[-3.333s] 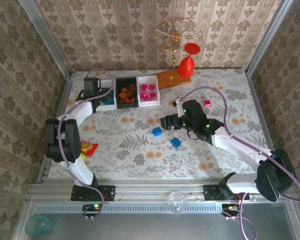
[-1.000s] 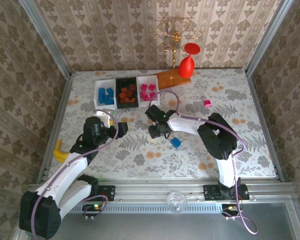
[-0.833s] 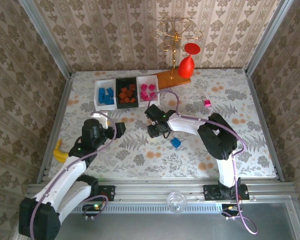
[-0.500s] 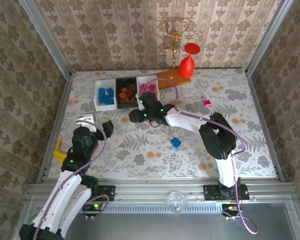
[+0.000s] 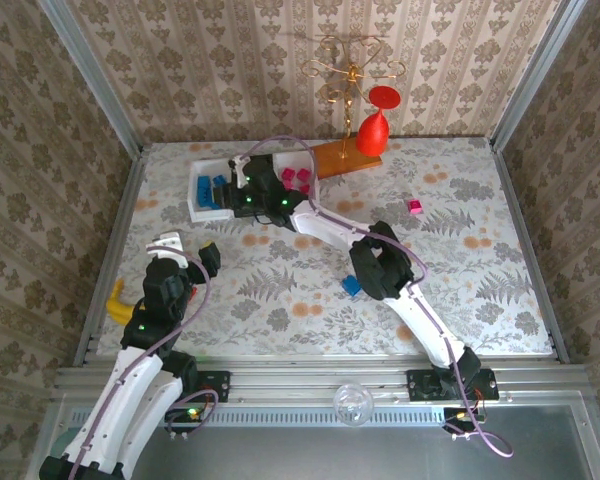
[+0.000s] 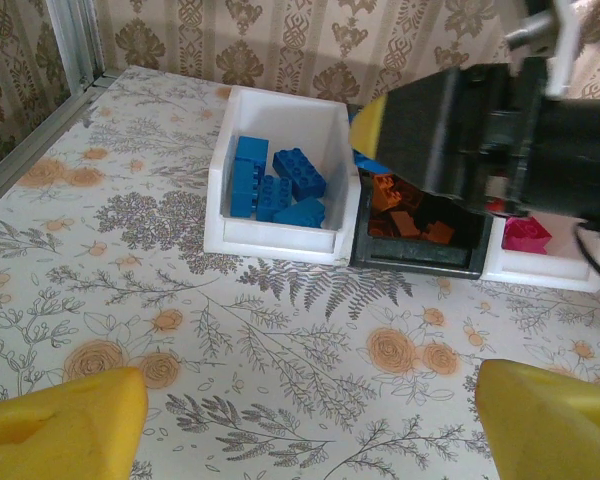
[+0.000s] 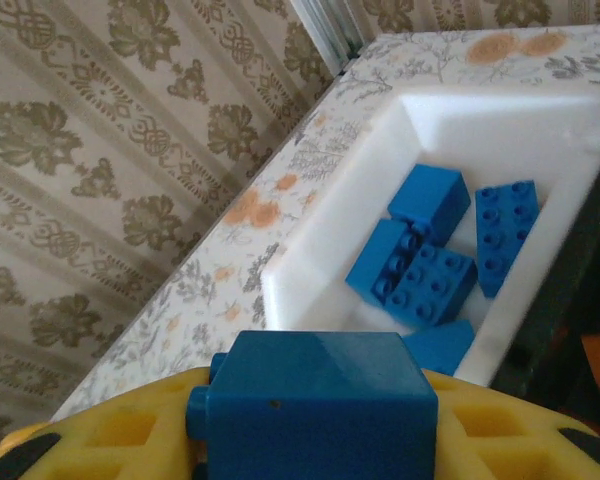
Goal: Sort the legos into containers by color
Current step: Place the lego in the container, then pick up the lego from the center of the table.
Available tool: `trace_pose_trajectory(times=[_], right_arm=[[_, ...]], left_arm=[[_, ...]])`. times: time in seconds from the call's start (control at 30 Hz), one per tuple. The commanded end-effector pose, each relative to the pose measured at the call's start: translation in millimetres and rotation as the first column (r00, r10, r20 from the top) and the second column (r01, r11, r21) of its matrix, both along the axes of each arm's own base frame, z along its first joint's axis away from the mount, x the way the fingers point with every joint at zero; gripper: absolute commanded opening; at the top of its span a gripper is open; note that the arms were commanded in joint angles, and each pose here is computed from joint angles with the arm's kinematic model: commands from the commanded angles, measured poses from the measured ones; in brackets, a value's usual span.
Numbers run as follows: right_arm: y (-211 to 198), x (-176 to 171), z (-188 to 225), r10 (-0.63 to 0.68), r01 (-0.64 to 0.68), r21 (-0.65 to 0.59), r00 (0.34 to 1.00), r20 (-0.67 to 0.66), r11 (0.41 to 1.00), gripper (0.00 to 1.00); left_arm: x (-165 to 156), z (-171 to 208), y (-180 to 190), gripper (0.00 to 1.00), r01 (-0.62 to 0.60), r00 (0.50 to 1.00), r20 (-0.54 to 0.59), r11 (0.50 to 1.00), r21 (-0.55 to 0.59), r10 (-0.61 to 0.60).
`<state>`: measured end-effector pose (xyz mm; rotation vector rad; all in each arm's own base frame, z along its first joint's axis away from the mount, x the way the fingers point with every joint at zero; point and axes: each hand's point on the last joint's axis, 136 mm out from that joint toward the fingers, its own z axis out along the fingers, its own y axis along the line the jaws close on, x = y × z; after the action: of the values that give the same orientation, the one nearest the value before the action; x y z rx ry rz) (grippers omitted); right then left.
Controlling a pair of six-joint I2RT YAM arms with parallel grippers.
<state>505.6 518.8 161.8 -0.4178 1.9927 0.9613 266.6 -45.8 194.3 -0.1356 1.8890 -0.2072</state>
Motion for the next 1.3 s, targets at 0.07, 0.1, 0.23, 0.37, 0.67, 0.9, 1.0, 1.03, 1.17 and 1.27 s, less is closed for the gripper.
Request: trace_pose_trajectory(times=[0.07, 0.1, 0.23, 0.37, 0.67, 0.9, 1.0, 1.03, 1.17, 1.27], right_arm=[[10, 25, -12, -0.050, 0.053, -0.037, 0.996, 0.074, 0.998, 0.42], [12, 29, -15, -0.058, 0.061, -0.035, 0.995, 0.087, 0.997, 0.43], [16, 38, -12, -0.070, 0.072, -0.007, 0.986, 0.152, 0.997, 0.52], [13, 40, 6, -0.071, 0.072, -0.002, 0.979, 0.190, 0.997, 0.68], [-12, 18, 71, -0.009, 0.019, -0.060, 0.985, 0.173, 0.998, 0.79], [-116, -31, 52, -0.118, 0.130, -0.229, 0.991, 0.064, 0.965, 0.81], [-179, -69, 27, -0.199, 0.186, -0.338, 0.980, -0.006, 0.923, 0.82], [-201, -86, 16, -0.224, 0.196, -0.386, 0.974, -0.028, 0.901, 0.82], [-270, -152, -29, -0.302, 0.189, -0.554, 0.946, -0.119, 0.811, 0.85], [-299, -192, -57, -0.336, 0.131, -0.626, 0.916, -0.220, 0.768, 0.87]], left_arm=[[-1, -1, 5, 0.86, -0.023, 1.000, 0.006, 1.000, -0.010, 0.023], [-2, -1, 4, 0.86, -0.018, 1.000, 0.006, 1.000, -0.012, 0.018], [-2, 0, 2, 0.86, -0.009, 1.000, 0.010, 1.000, -0.015, 0.010], [-2, 0, 0, 0.86, 0.003, 1.000, 0.012, 1.000, -0.018, -0.002], [-1, 5, -15, 0.86, 0.090, 0.996, 0.030, 0.995, -0.034, -0.089], [4, 3, -48, 0.86, 0.247, 0.969, 0.013, 0.967, -0.056, -0.247], [6, 0, -64, 0.86, 0.319, 0.948, -0.001, 0.945, -0.068, -0.320], [5, -1, -71, 0.86, 0.352, 0.935, -0.003, 0.933, -0.074, -0.354], [1, 1, -103, 0.86, 0.502, 0.864, 0.017, 0.859, -0.107, -0.503], [-7, 4, -128, 0.87, 0.618, 0.785, 0.040, 0.775, -0.132, -0.619]])
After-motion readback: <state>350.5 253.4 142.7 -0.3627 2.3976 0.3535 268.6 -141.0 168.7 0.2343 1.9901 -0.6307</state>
